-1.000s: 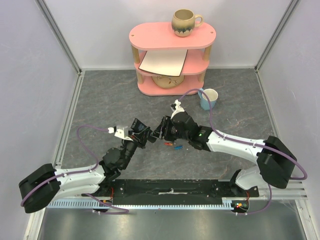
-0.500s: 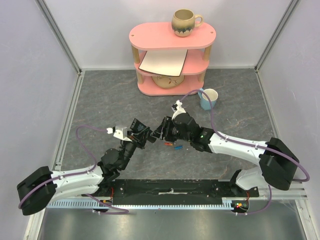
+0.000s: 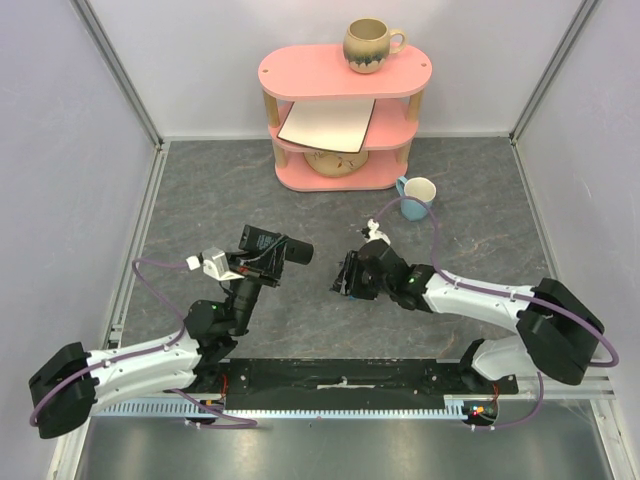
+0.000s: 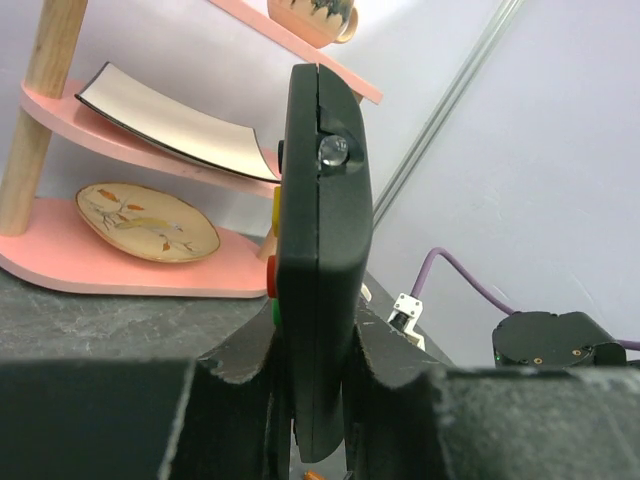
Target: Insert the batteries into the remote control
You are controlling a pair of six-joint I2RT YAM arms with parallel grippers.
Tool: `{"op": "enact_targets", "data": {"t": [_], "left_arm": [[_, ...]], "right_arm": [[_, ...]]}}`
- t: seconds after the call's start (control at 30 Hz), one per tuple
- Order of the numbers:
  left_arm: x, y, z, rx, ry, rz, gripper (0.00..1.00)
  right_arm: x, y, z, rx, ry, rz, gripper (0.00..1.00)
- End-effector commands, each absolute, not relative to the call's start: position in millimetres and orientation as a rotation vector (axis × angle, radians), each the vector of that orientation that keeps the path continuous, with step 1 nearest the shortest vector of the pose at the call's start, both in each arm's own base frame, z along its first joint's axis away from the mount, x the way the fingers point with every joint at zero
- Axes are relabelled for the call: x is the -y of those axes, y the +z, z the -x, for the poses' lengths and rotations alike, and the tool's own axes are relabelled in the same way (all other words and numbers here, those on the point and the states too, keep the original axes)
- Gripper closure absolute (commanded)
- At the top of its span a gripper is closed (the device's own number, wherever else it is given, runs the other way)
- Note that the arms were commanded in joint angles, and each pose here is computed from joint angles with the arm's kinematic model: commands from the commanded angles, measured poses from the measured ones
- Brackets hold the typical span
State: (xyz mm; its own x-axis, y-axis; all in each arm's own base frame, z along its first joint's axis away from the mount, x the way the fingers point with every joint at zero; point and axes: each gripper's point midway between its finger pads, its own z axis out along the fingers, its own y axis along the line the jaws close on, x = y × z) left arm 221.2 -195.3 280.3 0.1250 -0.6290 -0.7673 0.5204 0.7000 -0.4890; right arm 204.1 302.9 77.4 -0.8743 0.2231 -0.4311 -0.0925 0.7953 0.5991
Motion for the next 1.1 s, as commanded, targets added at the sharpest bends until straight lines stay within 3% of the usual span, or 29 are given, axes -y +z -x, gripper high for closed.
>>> {"op": "enact_targets", "data": {"t": [0.0,0.13,0.3,0.57,1.07], "left_arm": [[186.7,306.0,-221.0,-1.101,-0.837,0.154,0.98],[188.9,300.3,-222.1,-1.123,-0.847,0.159,0.98],[193.5,297.3,-222.9,-1.140,-0.863,0.161,0.98],[207.0,299.0,-225.1,-1.157,-0.885,0.134,0.98],[212.0,300.3,-225.6,-1.163,-0.900,0.127,0.98]], "right_arm": [[-301.3,100.3,-212.7,-2.402,0.892,-0.107,0.45],[-302.6,144.6,-219.7,-2.260,0.984,-0.122,0.20],[-312.1,196.6,-227.0,-2.120,1.082,-0.087,0.02],[-343.5,236.2,-244.7,-2.061,1.135,-0.020,0.02],[-362.9,226.4,-250.6,-2.073,1.190,-0.023,0.02]]}}
